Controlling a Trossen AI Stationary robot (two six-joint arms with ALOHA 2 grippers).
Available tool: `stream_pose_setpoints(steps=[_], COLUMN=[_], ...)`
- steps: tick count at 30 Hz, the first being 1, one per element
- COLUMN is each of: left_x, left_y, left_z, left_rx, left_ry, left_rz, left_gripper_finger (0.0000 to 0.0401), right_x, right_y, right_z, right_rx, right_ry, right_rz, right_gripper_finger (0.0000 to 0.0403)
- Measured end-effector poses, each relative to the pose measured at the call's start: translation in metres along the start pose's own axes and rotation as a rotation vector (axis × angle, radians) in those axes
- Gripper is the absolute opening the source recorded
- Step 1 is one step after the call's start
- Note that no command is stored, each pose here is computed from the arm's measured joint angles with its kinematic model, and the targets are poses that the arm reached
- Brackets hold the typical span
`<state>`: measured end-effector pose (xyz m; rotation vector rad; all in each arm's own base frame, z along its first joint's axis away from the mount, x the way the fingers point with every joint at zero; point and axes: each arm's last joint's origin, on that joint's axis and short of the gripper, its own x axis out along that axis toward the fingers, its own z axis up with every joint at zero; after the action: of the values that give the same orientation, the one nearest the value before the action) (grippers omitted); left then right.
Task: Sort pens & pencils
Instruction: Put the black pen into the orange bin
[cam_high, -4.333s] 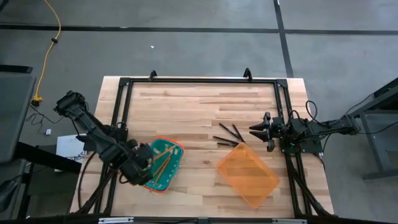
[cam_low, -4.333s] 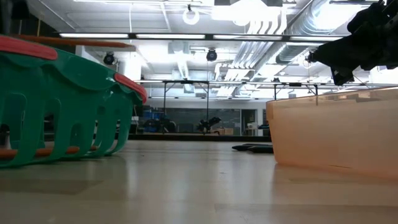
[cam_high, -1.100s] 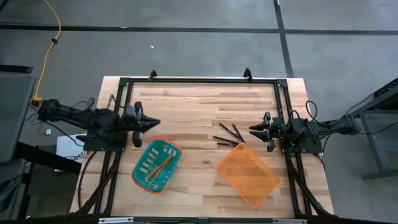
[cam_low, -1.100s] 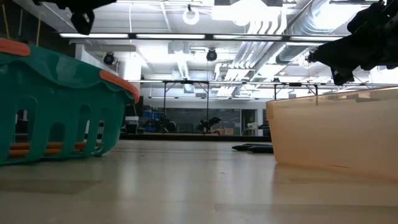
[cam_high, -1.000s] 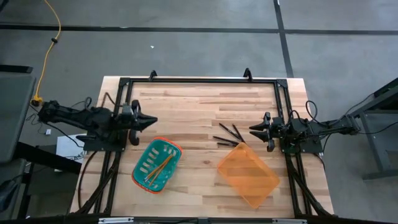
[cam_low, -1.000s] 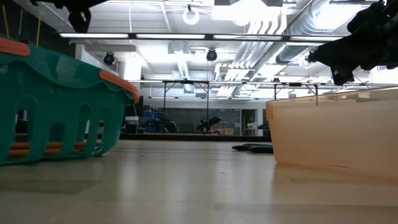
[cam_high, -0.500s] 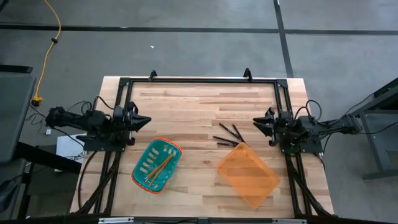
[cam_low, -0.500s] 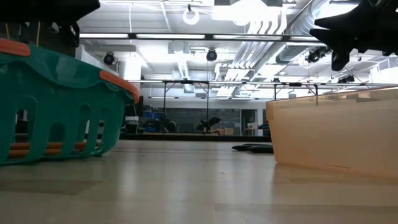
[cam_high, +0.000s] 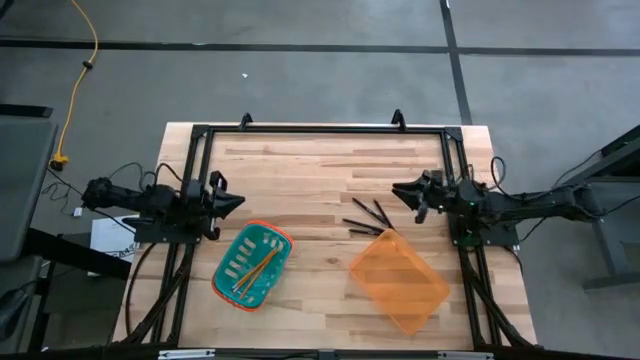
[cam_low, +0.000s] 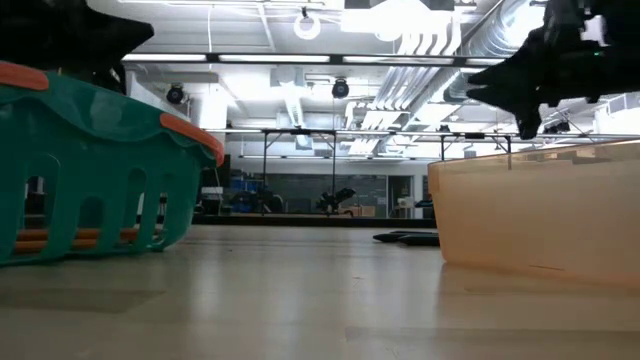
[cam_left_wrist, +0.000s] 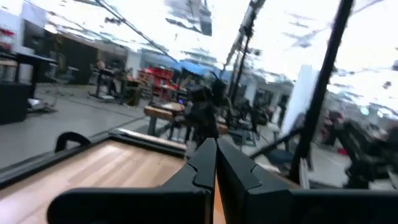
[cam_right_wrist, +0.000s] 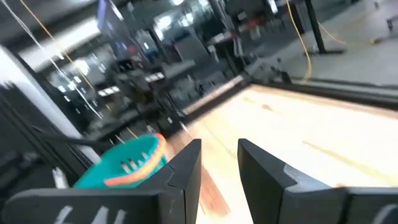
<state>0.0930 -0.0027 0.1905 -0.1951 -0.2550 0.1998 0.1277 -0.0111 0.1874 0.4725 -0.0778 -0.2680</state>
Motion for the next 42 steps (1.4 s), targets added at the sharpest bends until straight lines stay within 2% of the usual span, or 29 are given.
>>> stream_pose_setpoints(steps=[8,13,19,26,34,42], left_x=[0.000,0.000,0.000,0.000,0.000,0.000], left_y=[0.001,0.002,0.002,0.002,0.002,0.002], left_z=[-0.006,-0.009,-0.011,-0.011,-0.011,-0.011], left_rx=[0.082,0.107,0.115,0.115,0.114,0.114], left_ry=[0.041,0.067,0.093,0.093,0.093,0.093], left_rz=[-0.004,0.021,0.023,0.022,0.022,0.022], left_gripper_finger=[0.0005,0.0006,0.0003,0.0005,0.0006,0.0005], right_x=[0.033,0.054,0.087,0.123,0.166,0.187], right_y=[0.005,0.010,0.021,0.018,0.018,0.022], right_z=[0.007,0.013,0.028,0.035,0.037,0.044], right_rx=[-0.016,-0.060,-0.103,-0.119,-0.078,-0.066], right_ry=[0.121,0.123,0.212,0.486,0.708,0.929], right_rz=[-0.091,-0.181,-0.149,-0.343,-0.515,-0.681], right_gripper_finger=[0.0096,0.0096,0.0096,0.0096,0.0096,0.0096])
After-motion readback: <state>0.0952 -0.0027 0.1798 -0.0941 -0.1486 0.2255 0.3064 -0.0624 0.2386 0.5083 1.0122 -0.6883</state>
